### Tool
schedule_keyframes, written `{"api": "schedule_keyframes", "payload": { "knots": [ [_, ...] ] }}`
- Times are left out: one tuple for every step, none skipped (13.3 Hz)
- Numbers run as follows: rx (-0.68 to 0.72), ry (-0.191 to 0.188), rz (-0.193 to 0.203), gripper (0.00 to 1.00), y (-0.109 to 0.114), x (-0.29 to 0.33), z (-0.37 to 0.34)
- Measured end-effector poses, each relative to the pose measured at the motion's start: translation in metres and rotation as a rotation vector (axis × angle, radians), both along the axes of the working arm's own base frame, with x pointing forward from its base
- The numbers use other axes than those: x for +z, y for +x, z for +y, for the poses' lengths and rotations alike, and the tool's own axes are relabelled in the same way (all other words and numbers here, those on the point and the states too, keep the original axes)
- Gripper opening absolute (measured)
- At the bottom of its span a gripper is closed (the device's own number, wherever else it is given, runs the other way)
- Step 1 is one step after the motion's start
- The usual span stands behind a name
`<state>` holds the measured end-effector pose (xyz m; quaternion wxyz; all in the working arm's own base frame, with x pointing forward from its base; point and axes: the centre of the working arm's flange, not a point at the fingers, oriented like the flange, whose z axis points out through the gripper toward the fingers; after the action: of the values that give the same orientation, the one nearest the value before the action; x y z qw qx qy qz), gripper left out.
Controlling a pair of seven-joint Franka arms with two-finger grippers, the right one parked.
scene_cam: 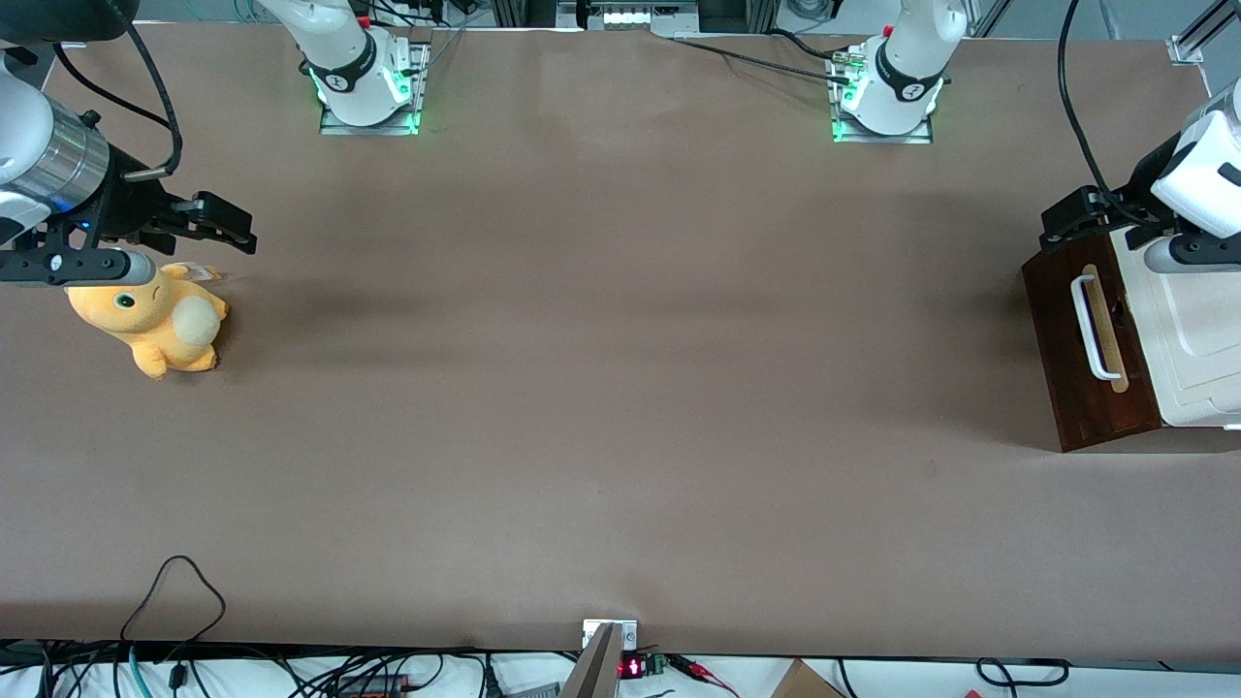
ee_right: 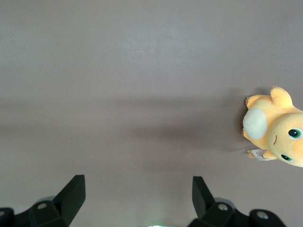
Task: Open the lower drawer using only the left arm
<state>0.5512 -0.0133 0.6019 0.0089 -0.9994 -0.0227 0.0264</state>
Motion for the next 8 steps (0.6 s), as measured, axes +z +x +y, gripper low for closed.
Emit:
{"api": "schedule_keyframes", "payload": {
  "knots": [
    [0.000,0.000,0.004,1.00,-0.0003,-0.0007,0.0001],
    [0.001,0.000,0.009,1.00,-0.0006,-0.0017,0.0005],
    [0.002,0.000,0.013,1.00,-0.0007,-0.0027,0.0012],
    [0.003,0.000,0.015,1.00,-0.0006,-0.0032,0.0016],
    [0.003,0.000,0.015,1.00,-0.0007,-0.0032,0.0019],
    [0.003,0.000,0.016,1.00,-0.0007,-0.0032,0.0019],
    [0.002,0.000,0.016,1.00,-0.0007,-0.0032,0.0019],
    [0.002,0.000,0.016,1.00,-0.0006,-0.0033,0.0017]
  ]
}}
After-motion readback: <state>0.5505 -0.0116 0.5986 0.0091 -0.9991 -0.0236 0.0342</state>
